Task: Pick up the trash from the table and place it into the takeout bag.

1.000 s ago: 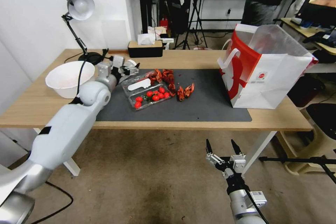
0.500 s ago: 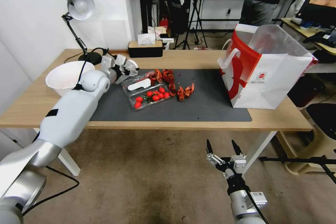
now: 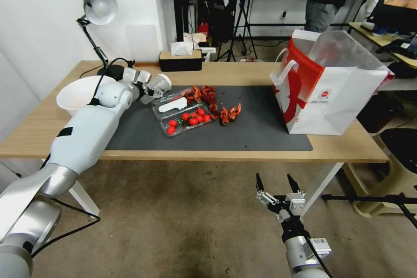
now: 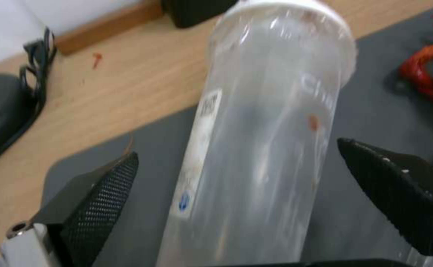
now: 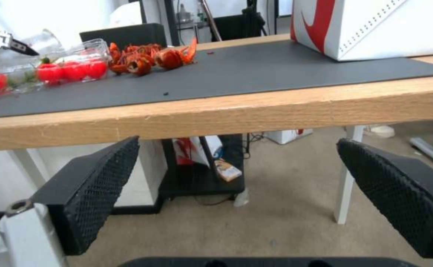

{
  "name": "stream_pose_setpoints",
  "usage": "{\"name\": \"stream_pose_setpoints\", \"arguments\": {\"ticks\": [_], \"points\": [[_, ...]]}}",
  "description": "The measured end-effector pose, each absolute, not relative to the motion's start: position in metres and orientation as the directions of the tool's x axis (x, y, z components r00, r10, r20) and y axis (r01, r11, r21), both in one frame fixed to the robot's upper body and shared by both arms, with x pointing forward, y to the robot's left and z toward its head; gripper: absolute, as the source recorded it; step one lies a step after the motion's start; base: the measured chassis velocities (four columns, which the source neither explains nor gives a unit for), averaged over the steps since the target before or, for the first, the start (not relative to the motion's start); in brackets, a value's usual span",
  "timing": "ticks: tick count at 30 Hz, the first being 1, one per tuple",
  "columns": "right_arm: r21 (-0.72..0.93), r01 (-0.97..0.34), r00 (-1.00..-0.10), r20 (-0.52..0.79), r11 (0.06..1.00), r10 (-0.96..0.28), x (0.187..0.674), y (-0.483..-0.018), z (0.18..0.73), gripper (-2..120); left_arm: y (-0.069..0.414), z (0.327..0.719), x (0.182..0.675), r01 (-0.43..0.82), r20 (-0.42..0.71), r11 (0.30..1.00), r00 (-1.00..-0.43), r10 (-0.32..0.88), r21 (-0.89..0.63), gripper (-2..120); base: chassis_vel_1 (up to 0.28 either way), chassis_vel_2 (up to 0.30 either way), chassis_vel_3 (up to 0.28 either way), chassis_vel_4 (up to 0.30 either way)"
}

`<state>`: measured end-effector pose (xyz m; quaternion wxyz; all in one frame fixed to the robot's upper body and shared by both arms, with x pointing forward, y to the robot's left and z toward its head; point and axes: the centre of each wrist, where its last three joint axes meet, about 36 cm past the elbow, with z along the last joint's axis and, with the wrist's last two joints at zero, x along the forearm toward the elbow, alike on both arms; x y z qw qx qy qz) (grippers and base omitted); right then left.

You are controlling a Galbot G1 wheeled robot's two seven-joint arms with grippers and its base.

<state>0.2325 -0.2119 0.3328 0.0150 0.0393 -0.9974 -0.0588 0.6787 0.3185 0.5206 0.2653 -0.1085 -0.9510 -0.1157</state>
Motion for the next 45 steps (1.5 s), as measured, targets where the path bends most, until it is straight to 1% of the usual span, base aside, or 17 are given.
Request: {"name": "stream_pose_setpoints", "arguments": {"ticks": [7,10,12,14,16,18,23,25,27,28,31,33,35,38,40,44,45], "points": [[0.119,-0.077,-0.996,0.027,0.990,-0.081,0.232,-0.212,0.332,100,0.317,0.521,0.679,0.248,0.558,0.956,-0.821,0.121,0.157,100,0.000,0.000,0.000,0.000],[0.119,-0.077,-0.996,0.028,0.990,-0.080,0.232,-0.212,0.332,100,0.316,0.522,0.680,0.236,0.570,0.961,-0.814,0.113,0.147,88,0.000,0.000,0.000,0.000],[0.120,-0.076,-0.996,0.028,0.990,-0.080,0.232,-0.211,0.332,100,0.316,0.521,0.680,0.229,0.574,0.963,-0.811,0.109,0.140,84,0.000,0.000,0.000,0.000],[0.121,-0.075,-0.996,0.029,0.990,-0.079,0.231,-0.211,0.332,100,0.315,0.521,0.680,0.215,0.583,0.968,-0.806,0.102,0.128,74,0.000,0.000,0.000,0.000],[0.122,-0.075,-0.996,0.029,0.990,-0.079,0.231,-0.211,0.332,100,0.316,0.520,0.680,0.211,0.585,0.969,-0.805,0.099,0.126,72,0.000,0.000,0.000,0.000],[0.123,-0.076,-0.996,0.027,0.989,-0.080,0.232,-0.210,0.332,100,0.317,0.520,0.679,0.204,0.586,0.972,-0.804,0.099,0.115,59,0.000,0.000,0.000,0.000],[0.125,-0.077,-0.996,0.027,0.989,-0.080,0.232,-0.209,0.332,100,0.319,0.521,0.678,0.206,0.573,0.976,-0.809,0.129,0.071,49,0.000,0.000,0.000,0.000],[0.125,-0.077,-0.996,0.027,0.989,-0.081,0.232,-0.209,0.332,100,0.319,0.525,0.675,0.223,0.544,0.974,-0.822,0.167,0.038,43,0.000,0.000,0.000,0.000],[0.125,-0.077,-0.996,0.028,0.989,-0.081,0.232,-0.209,0.332,100,0.316,0.534,0.669,0.273,0.472,0.962,-0.847,0.244,-0.009,37,0.000,0.000,0.000,0.000],[0.125,-0.077,-0.996,0.028,0.989,-0.081,0.232,-0.209,0.332,100,0.316,0.534,0.669,0.273,0.472,0.962,-0.847,0.244,-0.009,37,0.000,0.000,0.000,0.000],[0.125,-0.077,-0.996,0.028,0.989,-0.082,0.232,-0.209,0.332,100,0.302,0.559,0.658,0.364,0.353,0.930,-0.864,0.360,-0.059,28,0.000,0.000,0.000,0.000],[0.125,-0.077,-0.996,0.029,0.989,-0.081,0.232,-0.209,0.332,100,0.297,0.566,0.655,0.388,0.324,0.919,-0.862,0.389,-0.070,27,0.000,0.000,0.000,0.000],[0.121,-0.078,-0.996,0.028,0.990,-0.082,0.232,-0.207,0.333,100,0.278,0.589,0.648,0.461,0.244,0.882,-0.848,0.471,-0.100,21,0.000,0.000,0.000,0.000],[0.117,-0.078,-0.996,0.025,0.990,-0.081,0.231,-0.206,0.334,100,0.257,0.613,0.641,0.529,0.179,0.839,-0.820,0.544,-0.125,15,0.000,0.000,0.000,0.000],[0.117,-0.077,-0.996,0.025,0.990,-0.080,0.231,-0.206,0.334,100,0.253,0.617,0.640,0.542,0.168,0.830,-0.813,0.557,-0.130,13,0.000,0.000,0.000,0.000],[0.121,-0.067,-0.997,0.022,0.990,-0.070,0.228,-0.205,0.335,100,0.205,0.657,0.634,0.645,0.095,0.752,-0.747,0.658,-0.134,5,0.000,0.000,0.000,0.000],[0.121,-0.067,-0.997,0.022,0.990,-0.070,0.228,-0.205,0.335,100,0.205,0.657,0.634,0.645,0.095,0.752,-0.747,0.658,-0.134,5,0.000,0.000,0.000,0.000]]}}
